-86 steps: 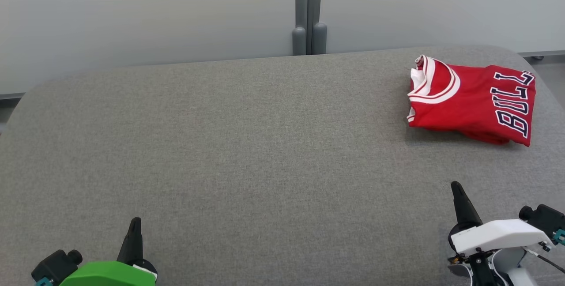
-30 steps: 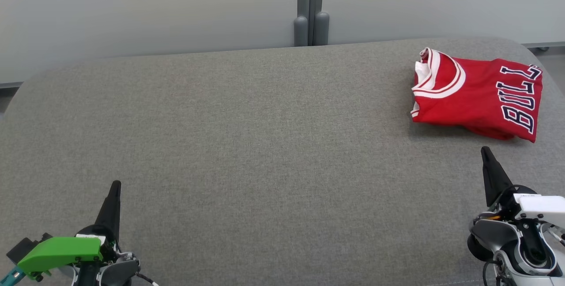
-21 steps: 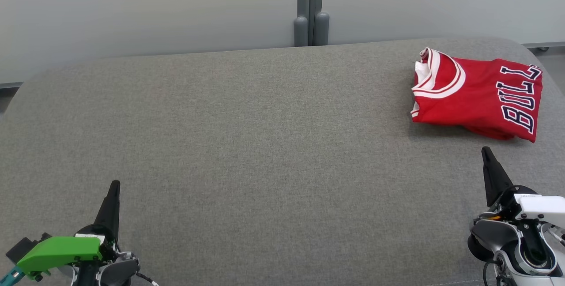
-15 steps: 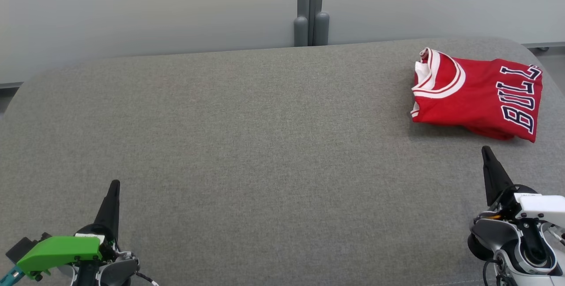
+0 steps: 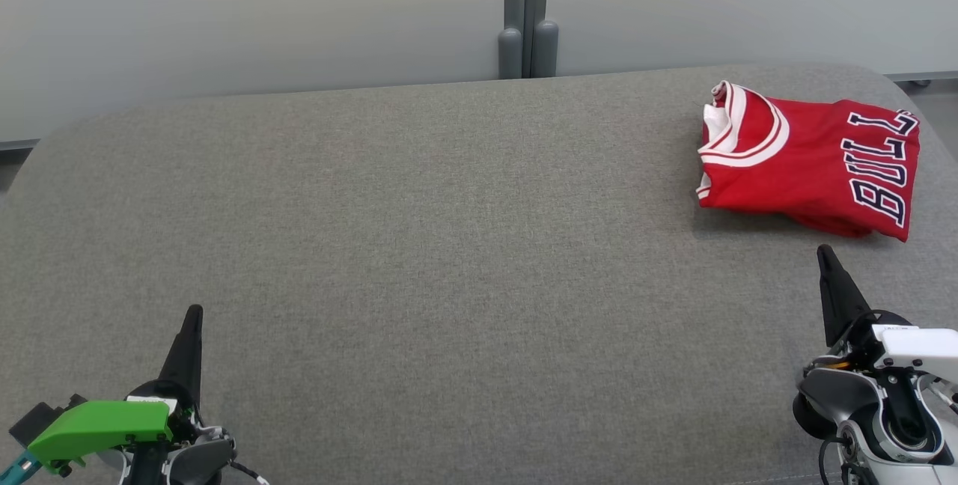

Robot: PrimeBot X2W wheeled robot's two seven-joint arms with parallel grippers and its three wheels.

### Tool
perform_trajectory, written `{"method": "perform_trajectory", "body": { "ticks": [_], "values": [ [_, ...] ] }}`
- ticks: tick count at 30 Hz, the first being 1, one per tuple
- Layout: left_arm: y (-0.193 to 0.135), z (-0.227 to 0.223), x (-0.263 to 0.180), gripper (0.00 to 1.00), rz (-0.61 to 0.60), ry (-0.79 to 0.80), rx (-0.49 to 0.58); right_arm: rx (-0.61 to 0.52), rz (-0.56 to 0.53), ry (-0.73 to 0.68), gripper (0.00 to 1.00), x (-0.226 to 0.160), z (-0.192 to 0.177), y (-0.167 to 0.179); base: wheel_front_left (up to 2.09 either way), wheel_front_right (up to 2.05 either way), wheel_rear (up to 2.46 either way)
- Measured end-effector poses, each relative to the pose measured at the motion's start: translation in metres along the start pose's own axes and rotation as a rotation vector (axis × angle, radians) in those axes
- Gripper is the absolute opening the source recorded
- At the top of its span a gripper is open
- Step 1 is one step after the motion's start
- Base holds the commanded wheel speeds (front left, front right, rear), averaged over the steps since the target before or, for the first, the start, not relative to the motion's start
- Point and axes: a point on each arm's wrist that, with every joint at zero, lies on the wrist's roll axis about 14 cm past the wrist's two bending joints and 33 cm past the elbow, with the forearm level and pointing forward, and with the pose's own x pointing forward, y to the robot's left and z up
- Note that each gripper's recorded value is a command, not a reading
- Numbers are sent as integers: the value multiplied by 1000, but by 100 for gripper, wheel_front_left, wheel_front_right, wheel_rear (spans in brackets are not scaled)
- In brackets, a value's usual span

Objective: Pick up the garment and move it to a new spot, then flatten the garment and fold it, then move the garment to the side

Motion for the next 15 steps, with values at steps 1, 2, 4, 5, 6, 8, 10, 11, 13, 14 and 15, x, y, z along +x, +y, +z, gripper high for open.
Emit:
{"method": "perform_trajectory", "body": {
  "ticks": [1, 2, 4, 5, 6, 8, 10, 11, 13, 14, 15],
  "values": [
    [0, 0, 0, 0, 0, 0, 0, 0, 0, 0, 0, 0, 0, 0, 0, 0, 0],
    [0, 0, 0, 0, 0, 0, 0, 0, 0, 0, 0, 0, 0, 0, 0, 0, 0],
    [0, 0, 0, 0, 0, 0, 0, 0, -1, 0, 0, 0, 0, 0, 0, 0, 0],
    [0, 0, 0, 0, 0, 0, 0, 0, -1, -1, 0, 0, 0, 0, 0, 0, 0],
    [0, 0, 0, 0, 0, 0, 0, 0, -1, -1, 0, 0, 0, 0, 0, 0, 0],
    [0, 0, 0, 0, 0, 0, 0, 0, -1, -1, 0, 0, 0, 0, 0, 0, 0],
    [0, 0, 0, 0, 0, -1, 0, 0, -2, -2, 0, 0, 1, -1, 0, 0, 0],
    [0, 0, 0, 0, 0, 0, 0, 1, -2, -2, 0, 0, 1, -1, 0, 0, 0],
    [0, 0, 0, 0, 1, -1, 0, 1, -3, -2, 0, 0, 1, -1, 0, 0, 0],
    [0, 0, 0, 0, 1, -1, 0, 1, -3, -2, 0, 0, 1, -1, 0, 0, 0],
    [0, 0, 0, 0, 1, -1, 0, 1, -3, -2, 0, 0, 1, -1, 0, 0, 0]
  ]
}}
